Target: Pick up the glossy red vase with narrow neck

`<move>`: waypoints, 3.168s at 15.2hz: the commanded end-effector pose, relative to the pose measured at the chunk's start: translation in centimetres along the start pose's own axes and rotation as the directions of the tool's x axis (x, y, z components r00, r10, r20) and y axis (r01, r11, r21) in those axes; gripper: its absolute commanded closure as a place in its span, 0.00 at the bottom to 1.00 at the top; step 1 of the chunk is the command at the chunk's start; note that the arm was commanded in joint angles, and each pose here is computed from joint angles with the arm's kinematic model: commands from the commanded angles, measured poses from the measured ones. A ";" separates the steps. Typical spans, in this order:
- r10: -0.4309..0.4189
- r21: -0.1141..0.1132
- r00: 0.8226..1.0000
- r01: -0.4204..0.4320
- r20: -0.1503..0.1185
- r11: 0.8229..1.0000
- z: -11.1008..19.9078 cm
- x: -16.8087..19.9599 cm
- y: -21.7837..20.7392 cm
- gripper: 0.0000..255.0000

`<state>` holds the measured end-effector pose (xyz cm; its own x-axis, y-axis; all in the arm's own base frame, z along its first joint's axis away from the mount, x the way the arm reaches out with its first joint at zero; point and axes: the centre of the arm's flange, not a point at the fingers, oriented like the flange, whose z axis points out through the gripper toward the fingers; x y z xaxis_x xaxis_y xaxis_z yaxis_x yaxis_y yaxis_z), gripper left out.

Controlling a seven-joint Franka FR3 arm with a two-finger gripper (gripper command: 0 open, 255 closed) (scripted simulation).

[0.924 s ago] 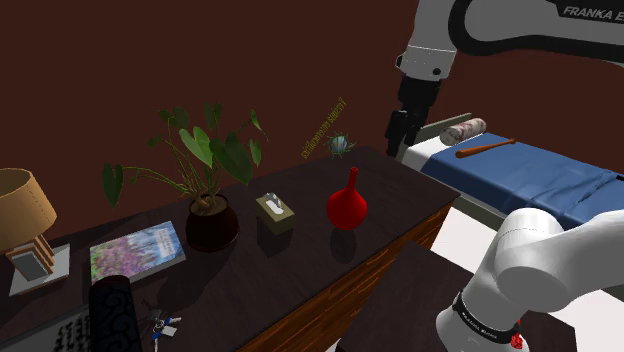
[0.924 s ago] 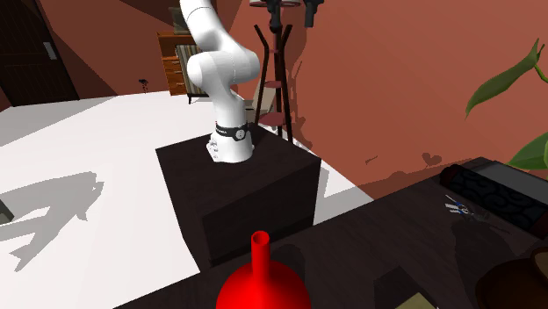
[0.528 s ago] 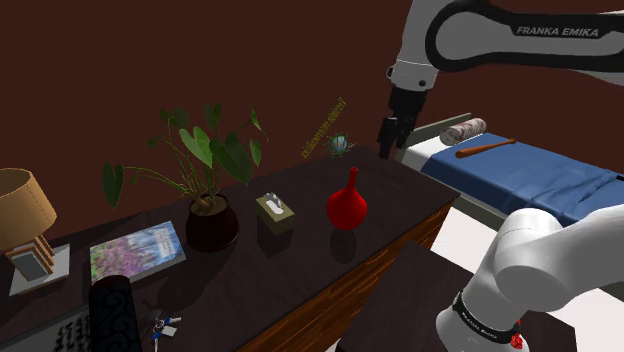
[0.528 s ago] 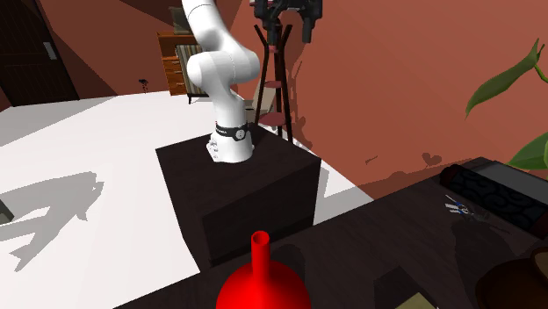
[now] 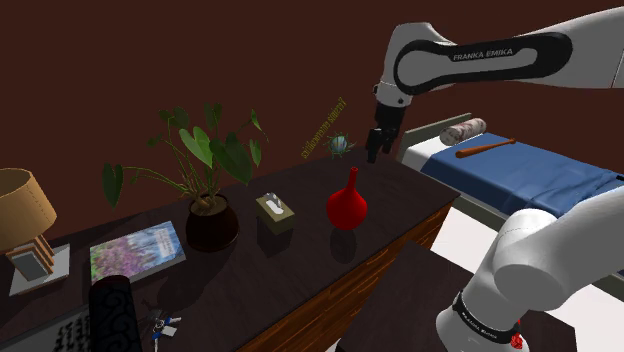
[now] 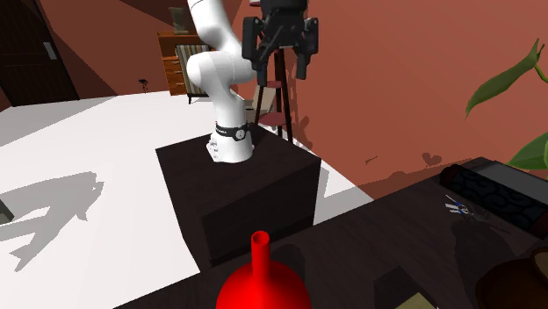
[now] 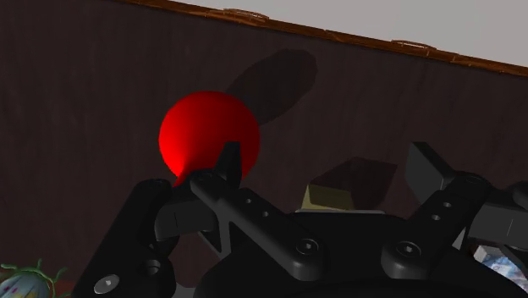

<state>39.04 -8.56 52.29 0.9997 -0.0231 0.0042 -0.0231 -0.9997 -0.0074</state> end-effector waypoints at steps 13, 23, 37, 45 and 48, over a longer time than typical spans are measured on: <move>-0.030 0.000 1.000 0.030 0.001 1.000 10.7 10.4 11.1 0.00; -0.044 0.001 0.999 0.044 0.001 0.999 17.1 15.3 16.1 0.00; -0.044 0.001 0.999 0.044 0.001 0.999 19.6 15.3 16.1 1.00; -0.044 0.001 0.999 0.044 0.001 0.999 16.4 15.3 16.1 1.00; -0.044 0.001 0.999 0.044 0.001 0.999 14.8 15.3 16.1 1.00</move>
<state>54.15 -24.78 36.85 0.9998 0.0207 0.0019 0.0207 -0.9998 -0.0084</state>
